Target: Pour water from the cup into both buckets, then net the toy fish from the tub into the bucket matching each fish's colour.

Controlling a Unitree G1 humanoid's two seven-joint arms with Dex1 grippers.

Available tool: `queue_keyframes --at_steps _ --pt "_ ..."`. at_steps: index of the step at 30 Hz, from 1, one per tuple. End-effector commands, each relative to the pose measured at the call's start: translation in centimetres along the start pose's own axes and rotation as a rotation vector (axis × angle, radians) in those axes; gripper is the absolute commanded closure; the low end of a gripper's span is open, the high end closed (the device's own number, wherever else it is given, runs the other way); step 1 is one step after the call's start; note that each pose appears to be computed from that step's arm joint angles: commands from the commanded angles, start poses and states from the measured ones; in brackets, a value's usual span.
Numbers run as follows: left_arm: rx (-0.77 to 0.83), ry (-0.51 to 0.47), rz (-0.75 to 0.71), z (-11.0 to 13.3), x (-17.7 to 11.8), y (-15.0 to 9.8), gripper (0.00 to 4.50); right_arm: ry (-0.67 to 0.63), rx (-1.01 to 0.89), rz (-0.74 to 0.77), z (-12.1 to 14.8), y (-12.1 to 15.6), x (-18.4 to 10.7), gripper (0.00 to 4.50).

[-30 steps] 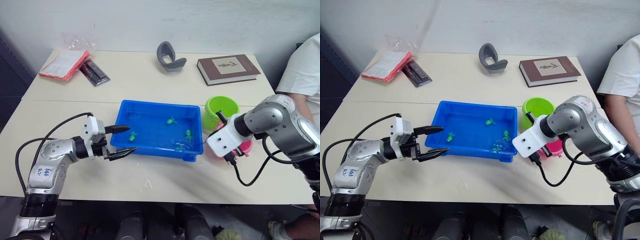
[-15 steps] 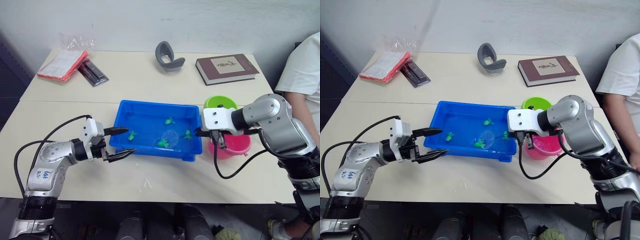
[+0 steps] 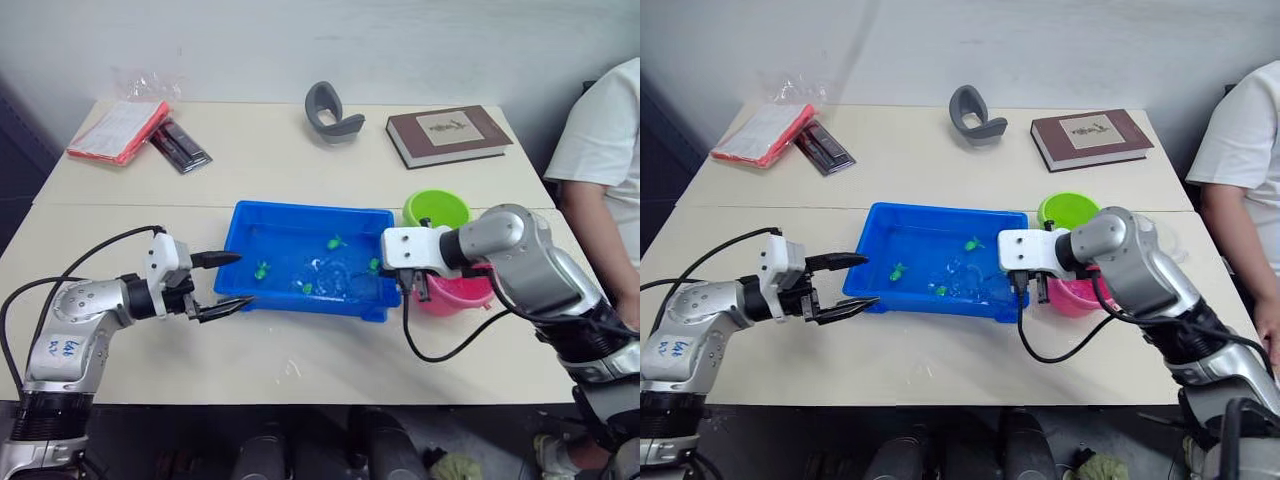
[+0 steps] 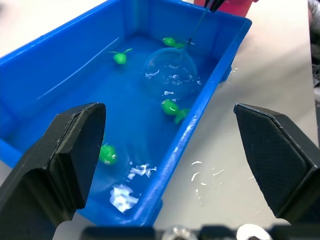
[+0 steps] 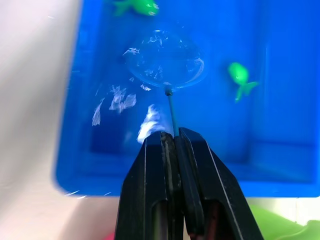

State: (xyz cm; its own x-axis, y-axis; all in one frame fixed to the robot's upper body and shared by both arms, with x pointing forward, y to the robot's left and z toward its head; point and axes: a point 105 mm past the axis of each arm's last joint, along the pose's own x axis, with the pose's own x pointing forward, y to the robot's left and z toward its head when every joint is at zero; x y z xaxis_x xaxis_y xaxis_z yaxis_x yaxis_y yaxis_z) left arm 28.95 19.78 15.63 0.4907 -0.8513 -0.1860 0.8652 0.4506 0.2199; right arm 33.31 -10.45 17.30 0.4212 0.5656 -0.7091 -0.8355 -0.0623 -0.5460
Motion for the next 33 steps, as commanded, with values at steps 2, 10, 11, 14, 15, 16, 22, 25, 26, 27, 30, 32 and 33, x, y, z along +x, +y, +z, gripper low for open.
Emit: queue_keyframes --at_steps 2,10,11,14,15,16,22,25,26,27,30,32,33 --pt "0.018 0.009 0.030 0.2 -1.2 0.4 0.09 0.011 -0.038 -0.039 0.5 -1.1 -0.4 4.50" --pt "0.012 0.008 0.055 0.0 -1.8 0.2 0.09 -0.091 -0.009 0.054 2.5 0.2 1.6 4.50" --pt "0.013 0.008 0.057 0.0 -1.8 0.2 0.09 -0.105 0.001 0.064 2.6 0.3 1.7 4.50" --pt "0.014 0.009 0.062 0.0 -2.0 0.3 0.09 -0.150 0.052 0.067 2.9 0.4 1.6 4.50" --pt "0.014 0.009 0.063 0.0 -2.0 0.3 0.09 -0.156 0.061 0.064 3.0 0.4 1.6 4.50" --pt "0.014 0.009 0.063 0.0 -2.0 0.3 0.09 -0.166 0.074 0.056 2.9 0.3 1.5 4.50" --pt "0.013 0.006 0.067 0.0 -2.0 0.2 0.09 -0.279 0.197 0.017 2.8 -0.2 -0.2 4.50" --pt "0.010 -0.014 0.069 0.5 -1.8 0.2 0.09 -0.345 0.262 -0.023 2.5 -0.6 -1.4 4.50" --pt "0.009 -0.025 0.068 0.7 -1.7 0.3 0.09 -0.355 0.271 -0.034 2.3 -0.7 -1.7 4.50" --pt "0.021 -0.050 0.067 1.6 -1.3 0.5 0.09 -0.415 0.331 -0.074 2.2 -0.9 -2.8 4.50" --pt "0.038 -0.108 0.067 3.5 -0.6 1.0 0.09 -0.504 0.436 -0.167 1.5 -1.0 -4.8 4.50" --pt "0.056 -0.157 0.071 4.8 -0.1 1.3 0.09 -0.503 0.434 -0.189 0.6 -0.3 -5.4 4.50" --pt "0.070 -0.177 0.065 5.5 0.3 1.4 0.09 -0.509 0.439 -0.206 0.1 0.1 -5.8 4.50"
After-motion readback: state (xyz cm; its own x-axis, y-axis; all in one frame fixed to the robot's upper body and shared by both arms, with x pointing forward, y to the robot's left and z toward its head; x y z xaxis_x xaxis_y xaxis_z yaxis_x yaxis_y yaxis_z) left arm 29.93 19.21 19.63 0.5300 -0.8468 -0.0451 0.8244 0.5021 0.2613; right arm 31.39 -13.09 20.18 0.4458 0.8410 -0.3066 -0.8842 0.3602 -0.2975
